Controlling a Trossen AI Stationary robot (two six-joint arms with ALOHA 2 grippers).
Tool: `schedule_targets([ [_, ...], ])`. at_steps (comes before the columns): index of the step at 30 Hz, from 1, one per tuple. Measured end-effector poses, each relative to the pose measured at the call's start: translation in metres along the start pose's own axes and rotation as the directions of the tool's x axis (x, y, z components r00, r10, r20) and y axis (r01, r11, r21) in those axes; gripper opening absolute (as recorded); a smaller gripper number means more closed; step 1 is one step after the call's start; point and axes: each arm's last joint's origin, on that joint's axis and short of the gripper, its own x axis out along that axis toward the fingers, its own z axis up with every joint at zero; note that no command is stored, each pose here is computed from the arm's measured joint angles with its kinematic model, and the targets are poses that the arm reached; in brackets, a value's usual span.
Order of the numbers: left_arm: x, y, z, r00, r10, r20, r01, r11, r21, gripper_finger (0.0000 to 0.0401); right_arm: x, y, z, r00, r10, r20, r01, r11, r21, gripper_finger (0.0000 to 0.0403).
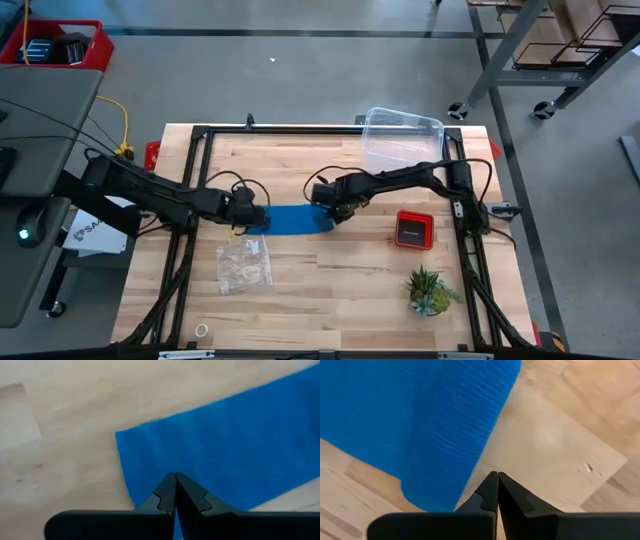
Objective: Roll bandage
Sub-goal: Roll the blue bandage
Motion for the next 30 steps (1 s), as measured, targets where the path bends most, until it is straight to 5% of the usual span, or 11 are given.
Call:
schedule_targets([
  [18,0.014,0.01,-0.012,0.971,0.202,-0.128,-0.194,0.978,0.072,0.0,0.0,0.002,0.001,1.0,0.026,0.007,-0.026,0.999,0.039,0.0],
  [30,0.014,0.01,-0.012,0.971,0.201,-0.128,-0.192,0.978,0.082,0.0,0.002,0.012,0.005,0.992,0.071,0.106,-0.083,0.989,0.119,0.0],
])
